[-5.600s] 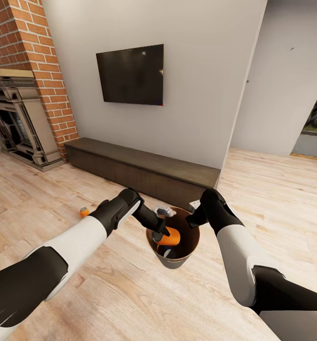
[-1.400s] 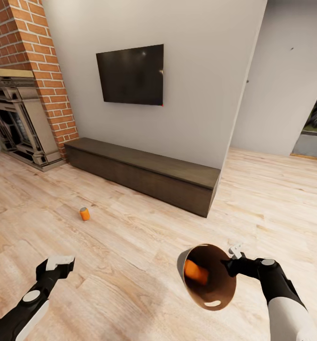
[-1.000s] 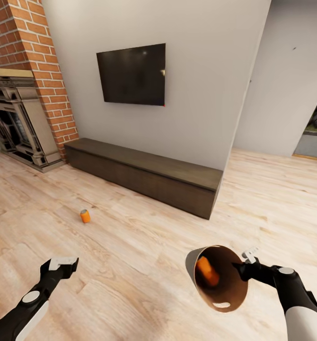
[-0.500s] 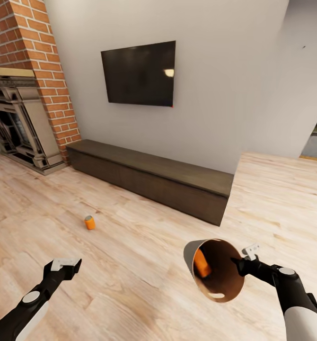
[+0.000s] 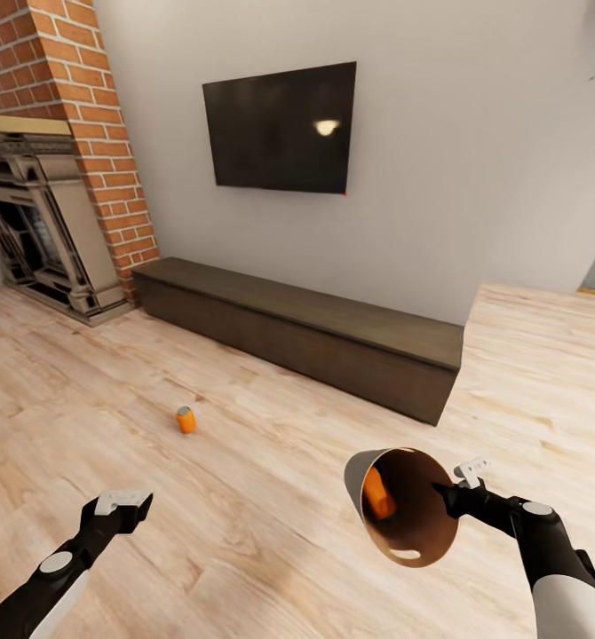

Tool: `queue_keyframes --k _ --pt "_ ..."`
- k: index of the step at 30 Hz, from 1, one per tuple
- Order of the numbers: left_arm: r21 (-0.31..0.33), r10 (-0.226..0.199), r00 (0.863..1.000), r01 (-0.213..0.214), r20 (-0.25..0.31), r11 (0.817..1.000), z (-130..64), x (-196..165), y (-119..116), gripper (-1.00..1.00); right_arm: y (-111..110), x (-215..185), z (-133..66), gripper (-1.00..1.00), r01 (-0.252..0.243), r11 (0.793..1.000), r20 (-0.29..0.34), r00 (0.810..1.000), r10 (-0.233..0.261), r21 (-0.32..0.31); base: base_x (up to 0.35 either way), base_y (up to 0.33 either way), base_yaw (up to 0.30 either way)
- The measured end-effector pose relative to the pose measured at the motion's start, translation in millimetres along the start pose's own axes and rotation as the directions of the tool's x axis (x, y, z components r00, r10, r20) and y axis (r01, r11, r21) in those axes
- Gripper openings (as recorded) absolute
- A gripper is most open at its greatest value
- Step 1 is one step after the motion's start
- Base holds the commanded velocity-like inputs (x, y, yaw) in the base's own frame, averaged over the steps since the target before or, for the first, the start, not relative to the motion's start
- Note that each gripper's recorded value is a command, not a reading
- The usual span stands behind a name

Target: Put the three can of soda from the living room inside the tash can in the kitchen.

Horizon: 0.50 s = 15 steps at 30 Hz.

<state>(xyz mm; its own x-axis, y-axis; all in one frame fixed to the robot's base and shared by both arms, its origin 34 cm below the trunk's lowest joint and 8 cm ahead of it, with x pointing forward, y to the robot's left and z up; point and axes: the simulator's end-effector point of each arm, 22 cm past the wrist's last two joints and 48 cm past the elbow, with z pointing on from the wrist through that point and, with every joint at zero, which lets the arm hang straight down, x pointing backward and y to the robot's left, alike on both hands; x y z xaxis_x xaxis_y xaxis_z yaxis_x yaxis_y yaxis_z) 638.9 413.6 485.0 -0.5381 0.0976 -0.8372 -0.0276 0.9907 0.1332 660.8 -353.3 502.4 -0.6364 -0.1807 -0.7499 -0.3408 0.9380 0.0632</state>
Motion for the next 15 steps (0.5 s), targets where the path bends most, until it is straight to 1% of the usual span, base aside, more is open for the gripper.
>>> queue_keyframes --k 9,15 --pt "0.003 0.001 1.000 -0.001 -0.010 1.000 1.3 5.4 -1.3 1.00 0.4 4.2 2.5 -1.00 -0.005 1.000 -0.006 1.000 0.005 -0.001 0.221 0.220 0.000" --pt "0.007 -0.002 1.000 0.002 -0.009 1.000 1.8 5.6 -5.3 1.00 0.5 4.0 2.5 -1.00 -0.007 1.000 -0.005 1.000 0.007 -0.003 0.043 0.038 0.000"
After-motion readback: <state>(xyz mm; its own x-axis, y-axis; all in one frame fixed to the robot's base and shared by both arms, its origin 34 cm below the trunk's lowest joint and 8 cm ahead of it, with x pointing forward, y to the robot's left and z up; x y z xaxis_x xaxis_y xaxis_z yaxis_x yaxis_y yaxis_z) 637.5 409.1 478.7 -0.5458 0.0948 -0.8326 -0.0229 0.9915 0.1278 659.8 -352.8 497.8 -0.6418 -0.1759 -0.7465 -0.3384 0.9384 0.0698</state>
